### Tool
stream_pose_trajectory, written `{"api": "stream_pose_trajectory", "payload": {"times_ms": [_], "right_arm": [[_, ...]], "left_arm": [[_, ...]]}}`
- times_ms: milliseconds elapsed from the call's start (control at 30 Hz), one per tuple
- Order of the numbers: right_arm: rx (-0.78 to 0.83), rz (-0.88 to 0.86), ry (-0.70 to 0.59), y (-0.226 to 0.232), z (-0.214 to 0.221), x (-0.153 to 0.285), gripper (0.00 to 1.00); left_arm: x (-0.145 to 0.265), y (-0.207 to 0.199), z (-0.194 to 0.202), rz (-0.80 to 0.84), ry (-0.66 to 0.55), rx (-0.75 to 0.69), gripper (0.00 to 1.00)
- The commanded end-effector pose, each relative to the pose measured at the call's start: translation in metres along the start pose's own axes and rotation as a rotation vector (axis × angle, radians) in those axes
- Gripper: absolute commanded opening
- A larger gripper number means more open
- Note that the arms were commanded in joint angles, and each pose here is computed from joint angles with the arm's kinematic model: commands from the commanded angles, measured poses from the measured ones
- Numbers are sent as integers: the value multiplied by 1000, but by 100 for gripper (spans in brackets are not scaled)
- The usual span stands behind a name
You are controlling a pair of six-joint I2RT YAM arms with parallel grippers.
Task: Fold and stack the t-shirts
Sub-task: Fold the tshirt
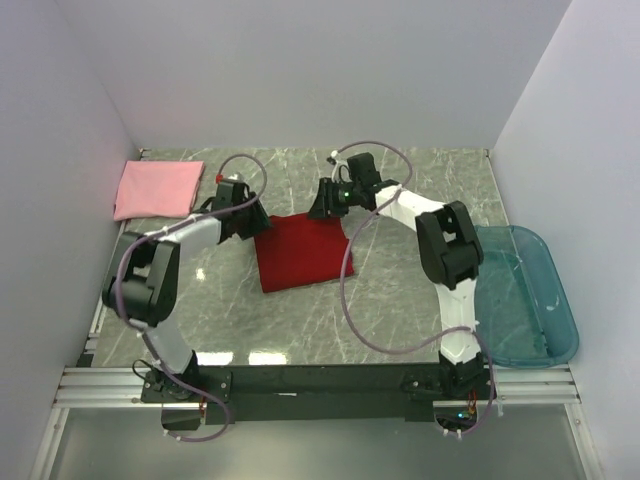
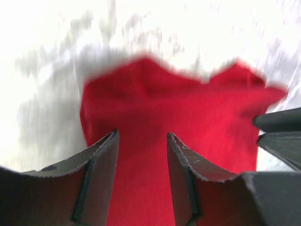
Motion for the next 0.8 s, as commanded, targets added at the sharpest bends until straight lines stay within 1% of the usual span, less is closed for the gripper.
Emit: {"api": "stream_pose_trajectory", "payload": {"times_ms": [0, 33, 67, 100, 133, 167, 200, 267, 333, 400, 467, 533, 567, 600, 633, 667, 700, 733, 767], "right_arm": [[-67, -164, -29, 13, -39, -2, 43], [-103, -167, -24, 8, -40, -5, 43], [-150, -187, -48, 4, -52, -4, 43], [-174, -210, -46, -6, -53, -12, 43], [-211, -222, -46, -12, -55, -14, 44], [-285, -234, -39, -16, -56, -15, 43], [-305, -255, -49, -28, -59, -18, 43], [-368, -260, -41, -36, -58, -22, 43], [-390, -259, -37, -46, -56, -26, 43], [-389, -257, -39, -47, -57, -24, 43], [-382, -262, -52, -45, -62, -16, 43], [-355, -273, -82, -34, -73, -1, 43], [-342, -279, -90, -27, -76, 5, 43], [-315, -291, -107, -14, -82, 17, 43], [-302, -296, -117, -8, -86, 23, 43], [-274, -309, -131, 7, -88, 36, 43], [-259, -315, -135, 14, -87, 43, 43], [-250, -318, -138, 21, -85, 49, 43], [-241, -322, -139, 30, -78, 61, 43]], "left_arm": [[-21, -10, -50, 105, -101, 39, 50], [-28, -4, -48, 88, -88, 53, 50], [-33, -1, -54, 78, -92, 59, 49], [-46, 11, -47, 57, -69, 70, 49], [-51, 15, -47, 50, -63, 75, 49], [-56, 18, -47, 49, -56, 81, 49], [-66, 25, -38, 43, -23, 92, 49], [-75, 30, -33, 35, -2, 91, 49], [-84, 37, -24, 20, 22, 93, 50], [-84, 40, -27, 23, 18, 98, 52], [-79, 42, -35, 22, -1, 101, 55], [-66, 40, -53, 22, -42, 95, 59], [-61, 38, -62, 21, -65, 85, 63], [-48, 35, -73, 19, -86, 80, 66], [-39, 32, -83, 19, -111, 73, 70], [-30, 30, -91, 16, -137, 68, 72], [-12, 21, -106, 34, -181, 59, 74], [-2, 15, -110, 45, -195, 57, 77], [5, 11, -108, 53, -194, 58, 82]]}}
Point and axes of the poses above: each gripper's point midway between its finger pads, its own x axis back along the fingers, its own y axis along the line the jaws close on, z = x × y, the point moved 1 cm from there along x, back along the fingers, and after that the axes turned 15 degrees about -x, right-handed, at the moved point
